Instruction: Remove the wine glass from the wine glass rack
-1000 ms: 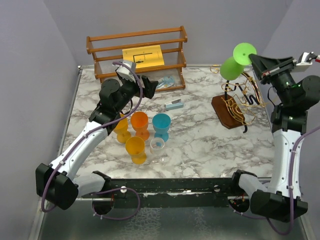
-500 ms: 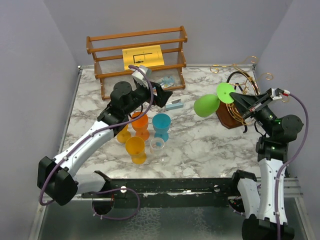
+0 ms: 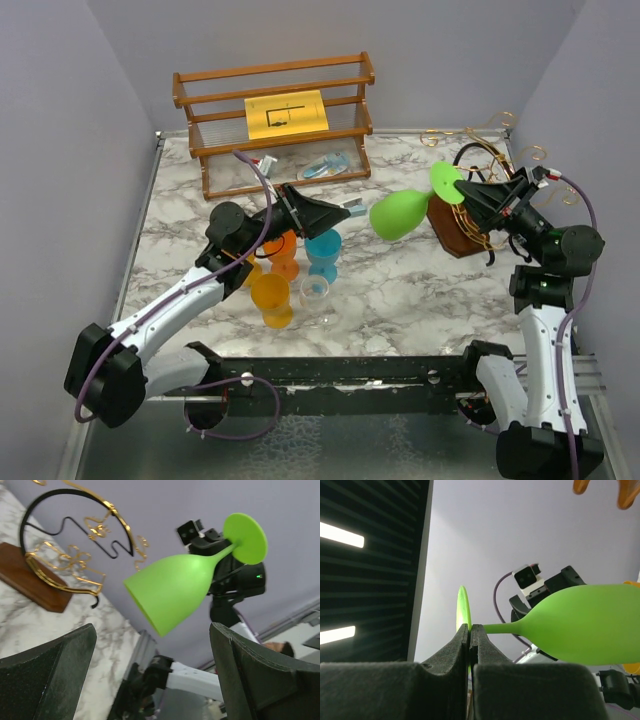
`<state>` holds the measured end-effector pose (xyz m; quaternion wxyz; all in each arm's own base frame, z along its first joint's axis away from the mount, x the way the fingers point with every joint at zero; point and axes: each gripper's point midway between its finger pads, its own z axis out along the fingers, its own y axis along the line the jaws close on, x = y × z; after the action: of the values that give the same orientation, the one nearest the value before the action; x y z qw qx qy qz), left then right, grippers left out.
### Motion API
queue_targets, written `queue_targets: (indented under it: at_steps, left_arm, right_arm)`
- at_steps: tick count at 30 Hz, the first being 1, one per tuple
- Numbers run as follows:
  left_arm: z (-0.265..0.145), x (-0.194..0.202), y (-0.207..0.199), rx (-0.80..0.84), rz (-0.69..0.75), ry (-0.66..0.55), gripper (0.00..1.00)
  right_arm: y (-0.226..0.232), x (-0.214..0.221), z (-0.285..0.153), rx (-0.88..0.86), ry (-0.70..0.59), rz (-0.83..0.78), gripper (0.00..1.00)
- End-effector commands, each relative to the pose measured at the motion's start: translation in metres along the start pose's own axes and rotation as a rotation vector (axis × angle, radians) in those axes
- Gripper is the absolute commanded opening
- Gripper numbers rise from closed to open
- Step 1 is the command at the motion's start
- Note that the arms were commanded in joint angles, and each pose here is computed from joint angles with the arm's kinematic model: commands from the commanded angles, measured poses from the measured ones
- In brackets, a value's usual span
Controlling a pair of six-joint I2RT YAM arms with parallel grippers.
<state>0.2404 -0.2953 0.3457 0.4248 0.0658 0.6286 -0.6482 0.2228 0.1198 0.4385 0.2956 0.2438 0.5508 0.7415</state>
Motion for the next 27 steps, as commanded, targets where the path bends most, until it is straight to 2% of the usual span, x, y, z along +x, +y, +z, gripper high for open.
queue_targets:
  at_steps: [1,9,19,23,27]
  left_arm:
    - [-0.001,-0.003,-0.065,0.266,-0.137,0.015,0.99]
    - [0.007,0.022,-0.091,0.443,-0.26,0.066,0.98]
    - [0.007,0.026,-0.121,0.602,-0.322,0.055,0.89]
    - [0.006,0.028,-0.131,0.664,-0.338,0.055,0.81]
    - [-0.005,0.022,-0.136,0.724,-0.348,0.002,0.73]
  right_arm:
    - [0.033,0.028,-0.002,-0.07,0.107,0.029,0.01]
    - [0.052,0.038,-0.002,-0.1,0.133,0.012,0.01]
    - [0.048,0.04,-0.004,-0.105,0.129,0.013,0.01]
    - [0.046,0.039,-0.004,-0.107,0.125,0.011,0.01]
    - [0.038,0.035,-0.003,-0.088,0.105,0.003,0.01]
